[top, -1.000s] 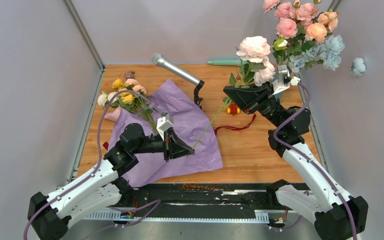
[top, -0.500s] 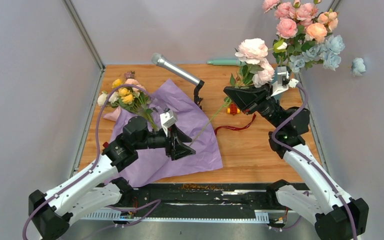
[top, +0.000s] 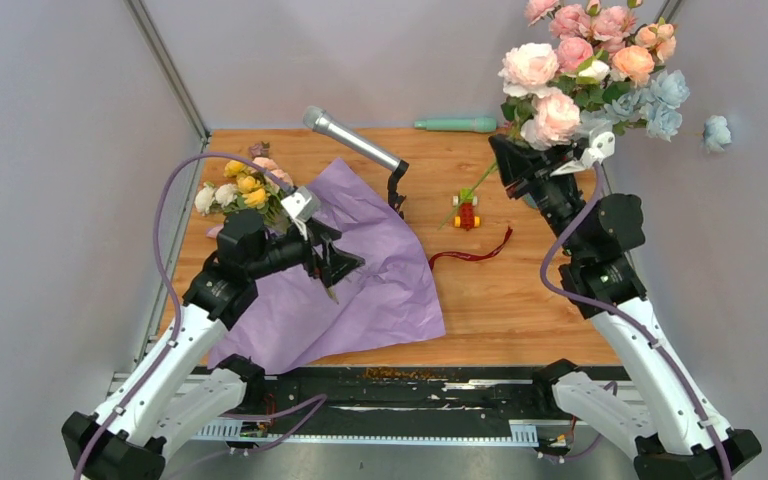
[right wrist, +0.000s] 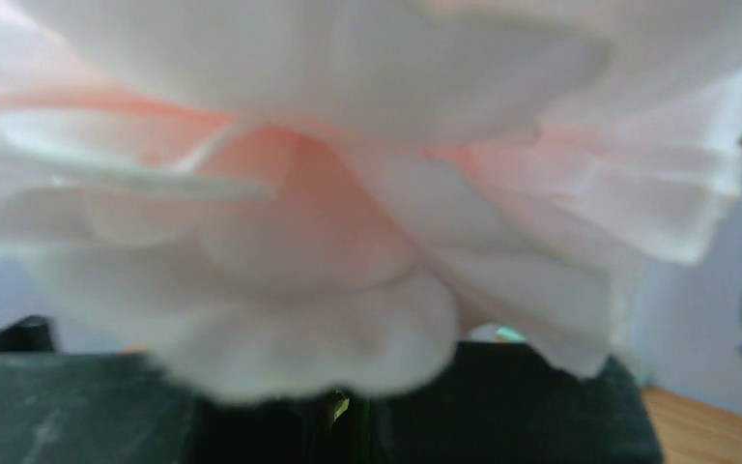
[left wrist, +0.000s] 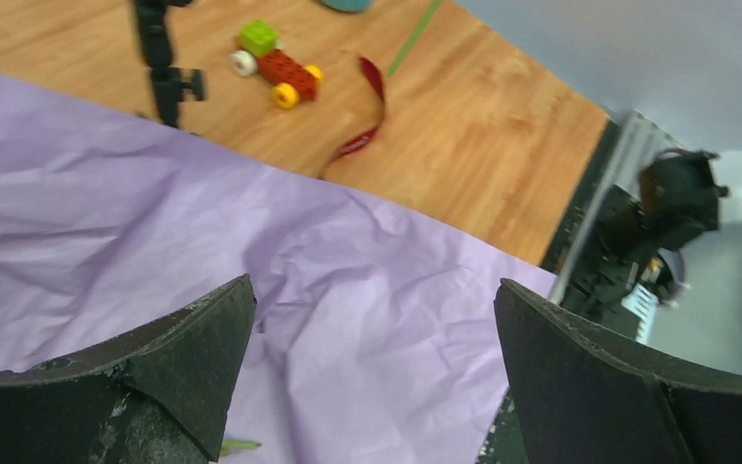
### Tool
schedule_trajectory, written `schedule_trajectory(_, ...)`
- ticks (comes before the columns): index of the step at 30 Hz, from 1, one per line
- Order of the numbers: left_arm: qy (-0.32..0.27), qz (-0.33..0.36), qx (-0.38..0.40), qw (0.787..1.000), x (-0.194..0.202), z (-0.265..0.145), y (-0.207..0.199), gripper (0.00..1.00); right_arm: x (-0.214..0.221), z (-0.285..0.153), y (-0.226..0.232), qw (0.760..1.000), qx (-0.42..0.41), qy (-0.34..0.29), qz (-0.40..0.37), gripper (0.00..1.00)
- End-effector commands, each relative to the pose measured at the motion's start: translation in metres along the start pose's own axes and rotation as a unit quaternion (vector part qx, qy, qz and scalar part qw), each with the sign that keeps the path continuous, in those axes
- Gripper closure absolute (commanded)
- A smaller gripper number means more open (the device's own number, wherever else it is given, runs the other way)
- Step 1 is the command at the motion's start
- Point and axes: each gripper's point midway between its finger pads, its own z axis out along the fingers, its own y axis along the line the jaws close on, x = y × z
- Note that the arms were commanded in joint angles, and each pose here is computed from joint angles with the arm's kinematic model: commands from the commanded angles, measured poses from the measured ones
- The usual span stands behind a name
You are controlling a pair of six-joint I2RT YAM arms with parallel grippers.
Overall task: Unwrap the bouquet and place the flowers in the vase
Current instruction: Insert the fake flower into the vase.
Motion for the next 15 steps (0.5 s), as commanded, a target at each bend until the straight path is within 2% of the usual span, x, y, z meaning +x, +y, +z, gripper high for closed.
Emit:
schedule_trajectory(1,-0.033,0.058,-0.098,0.993,-0.039,-0.023,0.033,0.0,-0.018,0.002,-0.069,0.98,0.145,0.018,-0.136,1.0)
schedule_trajectory(6,-0.008,0.057,-0.265,0.963,-0.033,-0.052,0.097,0.0,-0.043,0.002,-0.118,0.956,0.234,-0.004,-0.18,1.0)
schedule_trajectory(9,0.0,0.043,-0.315,0.948,-0.022,-0.061,0.12,0.0,-0.054,0.002,-0.141,0.942,0.273,-0.023,-0.193,1.0)
schedule_trajectory(15,0.011,0.029,-0.375,0.926,-0.015,-0.077,0.14,0.0,-0.076,0.0,-0.185,0.926,0.321,-0.065,-0.187,1.0)
